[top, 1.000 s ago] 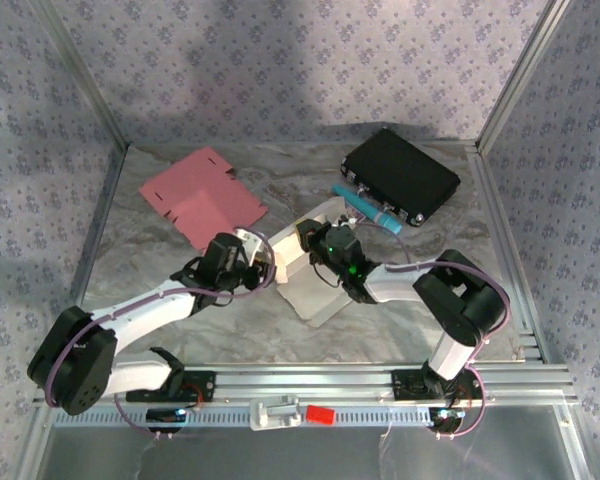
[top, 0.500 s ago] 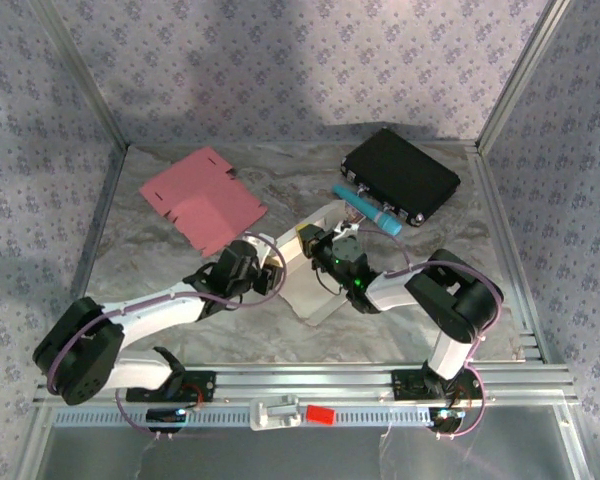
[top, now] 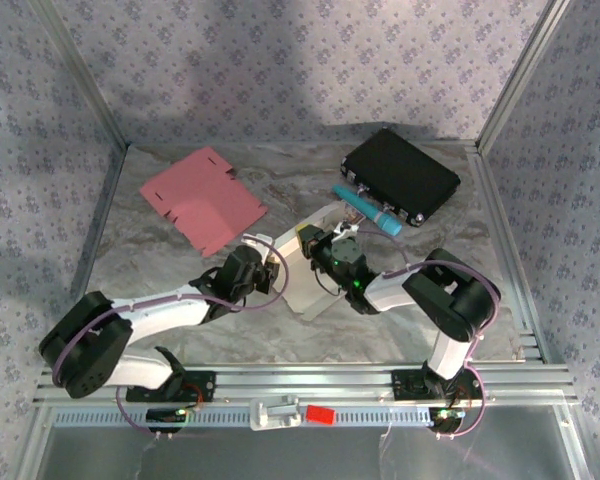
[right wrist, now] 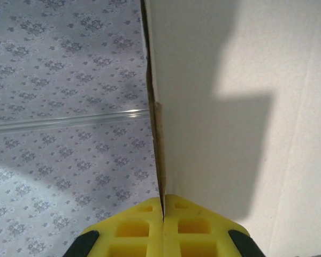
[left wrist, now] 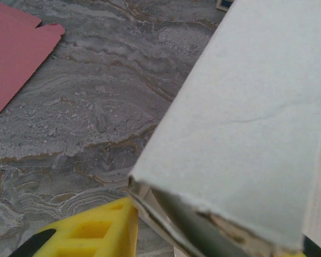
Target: Fold the paper box
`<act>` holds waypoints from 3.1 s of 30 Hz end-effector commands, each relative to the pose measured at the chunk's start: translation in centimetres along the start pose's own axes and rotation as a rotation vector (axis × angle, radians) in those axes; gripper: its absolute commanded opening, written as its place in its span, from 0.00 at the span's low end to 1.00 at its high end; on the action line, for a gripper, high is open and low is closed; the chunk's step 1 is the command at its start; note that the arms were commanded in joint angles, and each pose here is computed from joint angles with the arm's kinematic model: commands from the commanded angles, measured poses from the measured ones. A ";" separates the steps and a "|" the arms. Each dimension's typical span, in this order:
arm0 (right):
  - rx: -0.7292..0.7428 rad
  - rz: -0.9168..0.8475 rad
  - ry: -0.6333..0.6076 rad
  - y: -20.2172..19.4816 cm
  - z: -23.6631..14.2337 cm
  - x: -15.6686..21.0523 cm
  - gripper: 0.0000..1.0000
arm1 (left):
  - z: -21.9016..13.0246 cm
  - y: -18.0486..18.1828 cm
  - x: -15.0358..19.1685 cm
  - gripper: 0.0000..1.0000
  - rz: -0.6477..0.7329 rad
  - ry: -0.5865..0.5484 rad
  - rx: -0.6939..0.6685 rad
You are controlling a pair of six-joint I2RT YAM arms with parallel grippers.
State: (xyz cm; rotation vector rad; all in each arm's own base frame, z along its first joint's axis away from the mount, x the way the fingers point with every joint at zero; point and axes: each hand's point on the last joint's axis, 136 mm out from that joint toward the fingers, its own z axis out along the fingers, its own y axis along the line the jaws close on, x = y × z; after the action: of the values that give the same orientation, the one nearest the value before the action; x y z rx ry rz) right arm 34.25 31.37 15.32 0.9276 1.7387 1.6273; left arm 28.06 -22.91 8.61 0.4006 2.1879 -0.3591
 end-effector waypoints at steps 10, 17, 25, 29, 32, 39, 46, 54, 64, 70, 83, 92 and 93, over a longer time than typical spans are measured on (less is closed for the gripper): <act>-0.046 -0.073 0.008 -1.0 1.3 1.3 0.00 | 0.6 0.2 -1.4 0.33 -0.056 -0.052 -0.037; -0.036 -0.170 0.044 -1.8 1.1 1.8 0.00 | 0.3 0.6 -1.3 0.32 -0.060 -0.056 -0.056; -0.018 -0.203 0.062 -3.1 1.0 2.4 0.00 | 0.7 0.8 -1.5 0.29 -0.082 -0.056 -0.074; -0.017 -0.188 0.055 -3.2 1.0 2.3 0.00 | 0.8 1.0 -1.6 0.25 -0.090 -0.050 -0.093; -0.017 -0.184 0.056 -3.0 1.1 2.5 0.00 | 1.0 1.2 -1.7 0.23 -0.107 -0.051 -0.113; -0.020 -0.168 0.061 -2.9 1.3 2.8 0.00 | 1.6 1.3 -2.2 0.18 -0.124 -0.045 -0.183; -0.018 -0.152 0.048 -2.5 1.3 2.9 0.00 | 1.6 2.2 -2.2 0.00 -0.142 -0.028 -0.337; -0.017 -0.138 0.037 -2.1 1.4 2.9 0.00 | 1.7 2.5 -2.1 0.00 -0.166 -0.004 -0.394; 0.036 -0.104 0.006 -1.7 0.8 1.3 0.37 | 1.2 2.5 -2.3 0.00 -0.163 0.033 -0.389; 0.194 -0.063 -0.028 0.1 -1.9 -0.9 0.68 | 0.1 3.8 -2.8 0.00 -0.181 0.099 -0.396; 0.546 -0.345 -0.078 8.0 -8.5 -9.1 0.72 | -3.3 4.9 -4.5 0.00 -0.188 0.345 -0.369; 0.655 -0.474 0.086 9.1 -3.7 -8.6 0.66 | -4.6 5.7 -2.8 0.00 -0.230 0.513 -0.280; 0.671 -0.478 0.097 9.0 -3.1 -8.6 0.65 | -4.6 5.7 -2.9 0.00 -0.230 0.513 -0.279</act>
State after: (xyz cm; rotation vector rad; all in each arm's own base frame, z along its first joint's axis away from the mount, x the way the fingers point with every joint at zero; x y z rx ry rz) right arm 38.56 21.96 26.74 0.7234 2.2364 0.8933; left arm 29.78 -15.87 12.11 0.0305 2.7048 -0.0056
